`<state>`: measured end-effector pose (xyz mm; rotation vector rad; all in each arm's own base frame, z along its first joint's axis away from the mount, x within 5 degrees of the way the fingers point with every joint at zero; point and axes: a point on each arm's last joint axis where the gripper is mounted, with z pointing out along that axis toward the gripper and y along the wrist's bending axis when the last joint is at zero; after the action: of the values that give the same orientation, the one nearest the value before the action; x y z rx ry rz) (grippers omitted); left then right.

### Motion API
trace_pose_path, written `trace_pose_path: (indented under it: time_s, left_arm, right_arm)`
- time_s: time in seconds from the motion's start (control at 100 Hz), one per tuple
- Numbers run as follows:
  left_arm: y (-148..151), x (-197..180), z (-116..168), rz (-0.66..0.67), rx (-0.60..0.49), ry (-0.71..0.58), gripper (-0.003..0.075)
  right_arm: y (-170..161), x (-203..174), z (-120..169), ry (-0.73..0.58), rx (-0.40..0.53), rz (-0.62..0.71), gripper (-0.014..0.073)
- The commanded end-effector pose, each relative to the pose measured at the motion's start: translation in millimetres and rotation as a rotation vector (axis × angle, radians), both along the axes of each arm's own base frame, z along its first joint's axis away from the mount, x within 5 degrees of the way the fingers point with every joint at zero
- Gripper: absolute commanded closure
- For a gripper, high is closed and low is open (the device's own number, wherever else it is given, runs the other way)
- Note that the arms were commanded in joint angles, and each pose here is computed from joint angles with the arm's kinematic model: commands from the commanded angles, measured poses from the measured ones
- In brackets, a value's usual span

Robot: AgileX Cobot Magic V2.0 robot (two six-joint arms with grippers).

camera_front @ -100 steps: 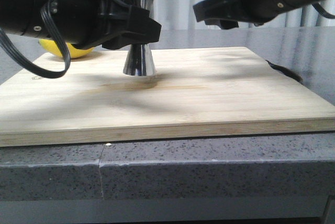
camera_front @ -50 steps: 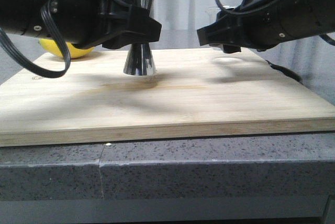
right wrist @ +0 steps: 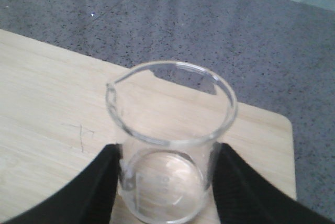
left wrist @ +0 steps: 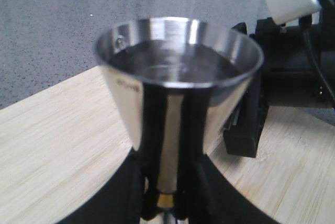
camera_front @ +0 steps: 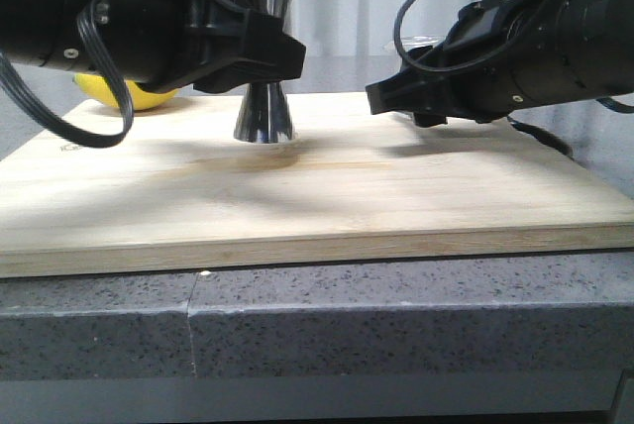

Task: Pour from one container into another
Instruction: 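Tilt the beaker upright and lower it onto the board with the right gripper, then open the right gripper and withdraw it from the beaker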

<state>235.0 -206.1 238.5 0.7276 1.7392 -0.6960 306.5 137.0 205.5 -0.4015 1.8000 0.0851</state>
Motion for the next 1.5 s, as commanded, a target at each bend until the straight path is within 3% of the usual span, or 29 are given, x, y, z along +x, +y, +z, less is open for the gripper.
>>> trace_pose_path:
  time_s: [0.0, 0.61, 0.9, 1.13, 1.49]
  left_arm:
    - [-4, -3, 30, -0.027, -0.128, -0.091, 0.0739]
    - [-4, -3, 30, -0.027, -0.128, -0.091, 0.0739]
    - [-4, -3, 30, -0.027, -0.128, -0.091, 0.0739]
    - [-3, -2, 30, -0.025, -0.128, -0.091, 0.0739]
    - [-3, -2, 31, -0.022, -0.126, -0.095, 0.0739]
  right_arm:
    - [-2, 3, 25, -0.144, 0.036, -0.013, 0.0368]
    - [-1, 2, 21, -0.101, 0.025, -0.002, 0.0362]
    - [-1, 2, 19, -0.076, 0.019, 0.004, 0.0184]
    - [-2, -1, 25, -0.080, 0.026, 0.006, 0.0102]
    - [-8, -22, 58, -0.018, 0.075, 0.032, 0.0078]
